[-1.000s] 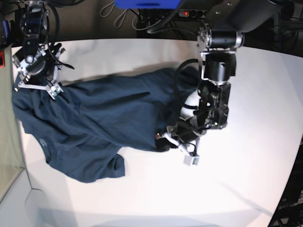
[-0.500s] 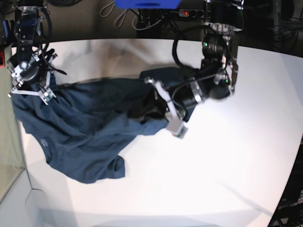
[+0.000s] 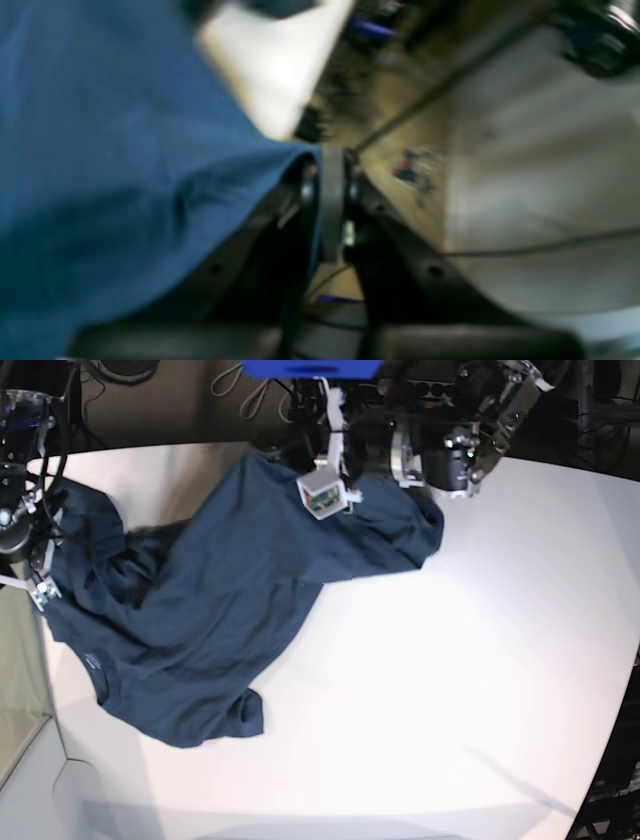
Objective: Layout the t-shirt on the table in an organized manner, then fold the t-shirt properly
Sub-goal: 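Lift the fabric with the left gripper and carry it toward the collar, then release the fabric and lower the left gripper onto the shirt body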
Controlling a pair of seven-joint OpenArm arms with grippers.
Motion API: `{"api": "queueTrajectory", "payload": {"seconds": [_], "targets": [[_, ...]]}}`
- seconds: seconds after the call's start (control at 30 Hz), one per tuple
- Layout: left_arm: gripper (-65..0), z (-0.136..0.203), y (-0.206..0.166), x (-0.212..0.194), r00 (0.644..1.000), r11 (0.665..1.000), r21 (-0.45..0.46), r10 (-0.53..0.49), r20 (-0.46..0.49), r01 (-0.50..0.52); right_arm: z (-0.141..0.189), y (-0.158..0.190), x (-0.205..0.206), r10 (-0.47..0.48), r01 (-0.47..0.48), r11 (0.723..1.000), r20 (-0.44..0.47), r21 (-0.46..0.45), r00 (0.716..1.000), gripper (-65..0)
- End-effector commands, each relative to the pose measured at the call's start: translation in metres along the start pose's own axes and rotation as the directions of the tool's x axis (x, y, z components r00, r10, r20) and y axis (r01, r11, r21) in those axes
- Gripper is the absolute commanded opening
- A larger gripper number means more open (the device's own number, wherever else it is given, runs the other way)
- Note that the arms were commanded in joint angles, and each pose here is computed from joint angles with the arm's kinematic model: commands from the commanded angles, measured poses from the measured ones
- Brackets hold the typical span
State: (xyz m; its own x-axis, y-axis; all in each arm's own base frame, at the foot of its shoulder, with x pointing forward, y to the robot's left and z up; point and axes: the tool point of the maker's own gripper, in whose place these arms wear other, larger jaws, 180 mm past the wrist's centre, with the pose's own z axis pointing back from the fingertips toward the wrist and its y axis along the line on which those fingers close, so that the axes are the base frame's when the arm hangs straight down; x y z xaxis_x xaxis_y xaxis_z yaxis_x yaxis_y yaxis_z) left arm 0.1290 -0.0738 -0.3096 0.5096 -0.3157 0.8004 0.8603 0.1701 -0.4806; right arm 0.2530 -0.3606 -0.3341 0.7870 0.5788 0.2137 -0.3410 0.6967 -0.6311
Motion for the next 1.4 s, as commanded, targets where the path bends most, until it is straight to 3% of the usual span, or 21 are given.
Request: {"api": "queueTrajectory", "payload": {"seconds": [0.0,0.17,0.3,0.57,0.63,0.8,0.9,1.07,1.23,1.37], "targets": [[-64.8,0.006,0.002,0.009,0.999,1.000,0.008,-0.020,0.027,0.020,0.005,-0.017,0.002,0.001,-0.001,0.999,0.005,-0.047,1.000,-32.9],[-65.0,-0.007,-0.009,-0.013,0.995,0.995,-0.071,-0.070,-0.071,0.065,0.004,-0.009,0.006,-0.005,0.005,1.000,0.012,-0.029,1.000,-32.9],[-64.8,-0.006,0.004,-0.020,0.980,0.992,-0.068,-0.112,-0.167,0.102,0.003,0.001,0.014,-0.004,0.005,1.000,0.031,-0.010,1.000,-32.9],[-63.4,0.000,0.012,0.004,0.966,0.979,-0.049,-0.204,-0.159,0.199,0.011,0.029,0.045,0.045,-0.048,0.998,0.106,0.032,0.993,-32.9],[-57.1,0.001,0.013,0.006,0.965,0.978,-0.046,-0.210,-0.156,0.205,0.011,0.035,0.048,0.037,-0.042,0.998,0.116,0.046,0.993,-32.9],[-20.8,0.001,0.016,0.016,0.963,0.973,-0.041,-0.232,-0.139,0.229,0.013,0.049,0.068,0.068,-0.079,0.995,0.155,0.068,0.986,-32.9],[-8.2,0.005,0.025,0.029,0.956,0.965,-0.016,-0.262,-0.128,0.263,0.013,0.051,0.070,0.074,-0.087,0.994,0.161,0.071,0.984,-32.9],[-3.6,0.020,0.058,0.069,0.969,0.962,0.121,-0.246,-0.018,0.246,0.014,0.058,0.073,0.059,-0.074,0.993,0.166,0.088,0.984,-32.9],[-3.6,0.018,0.124,0.103,0.986,0.965,0.253,-0.097,0.133,0.061,0.015,0.070,0.076,0.035,-0.056,0.992,0.173,0.116,0.984,-32.9],[-3.6,-0.009,0.175,0.107,0.994,0.950,0.307,0.014,0.110,-0.048,0.024,0.081,0.085,0.005,-0.033,0.991,0.205,0.133,0.979,-32.9]]}}
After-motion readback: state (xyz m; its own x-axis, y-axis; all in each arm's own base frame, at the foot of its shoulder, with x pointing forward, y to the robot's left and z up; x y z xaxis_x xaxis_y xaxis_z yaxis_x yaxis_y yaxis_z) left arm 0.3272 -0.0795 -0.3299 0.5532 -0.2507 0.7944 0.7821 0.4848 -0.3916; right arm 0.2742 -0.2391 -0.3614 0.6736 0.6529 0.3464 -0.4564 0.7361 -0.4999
